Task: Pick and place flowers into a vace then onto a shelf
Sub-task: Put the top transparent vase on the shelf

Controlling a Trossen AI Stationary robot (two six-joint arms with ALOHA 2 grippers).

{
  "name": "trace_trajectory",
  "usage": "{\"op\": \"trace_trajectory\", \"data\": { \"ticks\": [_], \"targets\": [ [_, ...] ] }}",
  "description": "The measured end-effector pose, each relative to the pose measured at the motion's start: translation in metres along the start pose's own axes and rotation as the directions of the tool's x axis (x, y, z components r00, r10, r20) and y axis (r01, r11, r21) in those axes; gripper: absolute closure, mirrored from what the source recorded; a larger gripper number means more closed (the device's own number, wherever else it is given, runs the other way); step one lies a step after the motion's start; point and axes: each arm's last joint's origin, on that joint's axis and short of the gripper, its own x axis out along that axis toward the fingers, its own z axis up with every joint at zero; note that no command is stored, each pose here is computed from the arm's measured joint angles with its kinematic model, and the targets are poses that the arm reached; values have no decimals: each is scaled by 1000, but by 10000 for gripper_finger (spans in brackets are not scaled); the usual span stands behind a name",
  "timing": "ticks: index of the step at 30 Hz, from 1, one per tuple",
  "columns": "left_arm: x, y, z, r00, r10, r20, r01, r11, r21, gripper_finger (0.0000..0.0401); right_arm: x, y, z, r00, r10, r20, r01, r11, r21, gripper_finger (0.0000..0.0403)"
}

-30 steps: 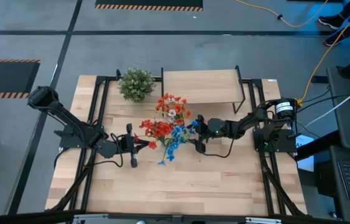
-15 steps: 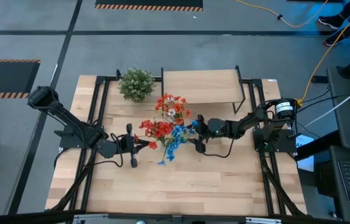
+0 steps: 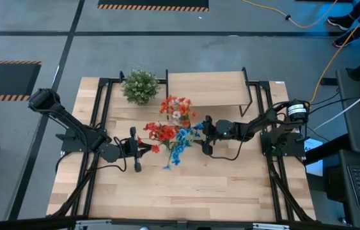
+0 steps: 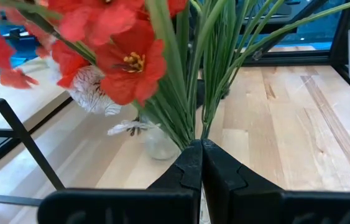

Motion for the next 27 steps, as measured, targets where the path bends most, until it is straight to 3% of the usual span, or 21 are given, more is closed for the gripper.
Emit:
{"op": "trace_trajectory", "data": {
  "ticks": [27],
  "targets": [
    [0,0,0,1000,7,2,-7,1000,-1,400,-54,-34,24,987,-156,29,155,988,18,120]
  ]
}}
